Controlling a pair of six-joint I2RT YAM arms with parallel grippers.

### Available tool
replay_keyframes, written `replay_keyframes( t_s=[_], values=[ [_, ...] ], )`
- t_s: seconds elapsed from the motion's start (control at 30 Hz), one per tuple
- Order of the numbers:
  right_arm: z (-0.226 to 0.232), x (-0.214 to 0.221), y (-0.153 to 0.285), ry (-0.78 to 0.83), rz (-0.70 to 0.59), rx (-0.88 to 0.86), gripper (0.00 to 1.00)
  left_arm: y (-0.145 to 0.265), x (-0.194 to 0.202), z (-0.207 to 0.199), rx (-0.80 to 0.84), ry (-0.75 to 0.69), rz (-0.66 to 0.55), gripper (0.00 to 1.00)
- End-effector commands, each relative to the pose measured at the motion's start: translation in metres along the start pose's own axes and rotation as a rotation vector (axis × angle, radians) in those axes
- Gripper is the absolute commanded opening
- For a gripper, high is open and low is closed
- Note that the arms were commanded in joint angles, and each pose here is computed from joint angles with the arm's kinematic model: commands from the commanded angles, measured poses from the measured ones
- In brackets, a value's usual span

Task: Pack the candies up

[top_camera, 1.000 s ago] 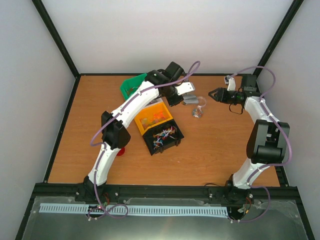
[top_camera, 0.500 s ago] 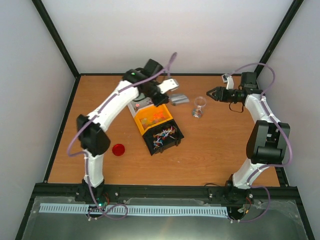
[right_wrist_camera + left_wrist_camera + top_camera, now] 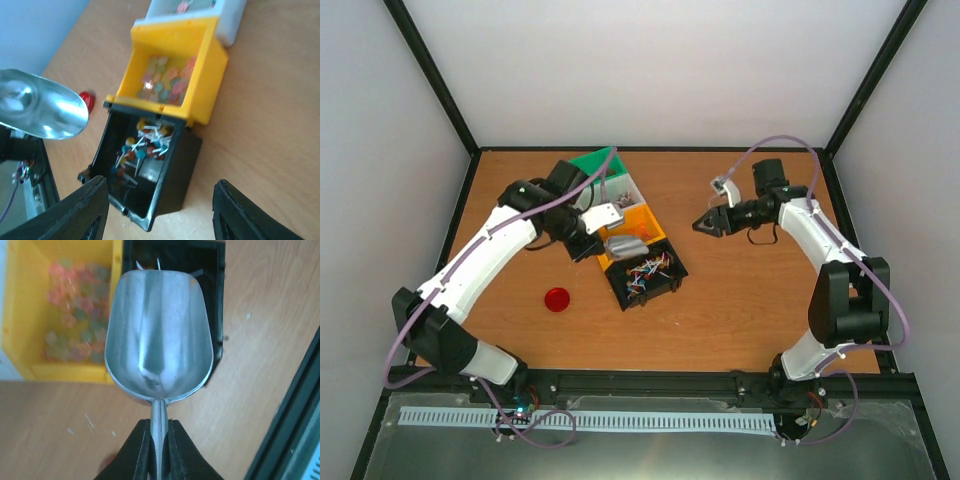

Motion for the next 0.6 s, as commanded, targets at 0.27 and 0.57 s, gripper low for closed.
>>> replay_keyframes(
  t_s=[0.27,0.57],
  values=[
    [0.016,0.032,-0.043,-0.052,0.172,-0.040,0.55,-0.009,0.028,-0.004,-0.101,0.048,0.266,0.01],
    [0.029,0.036,-0.067,-0.032,0.240,-0.038,0.53,-0.037,0.008,-0.002,-0.194,0.124,0.387,0.01]
  ],
)
Point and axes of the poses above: each gripper's point midway between its finger pads, its own y axis back along the fingers, its own z axis along the line the jaws close on, x = y × z, the point moved 8 cm from there along y, back along the fingers, and after that the axes turned 15 degrees about y, right-handed, at the moved point
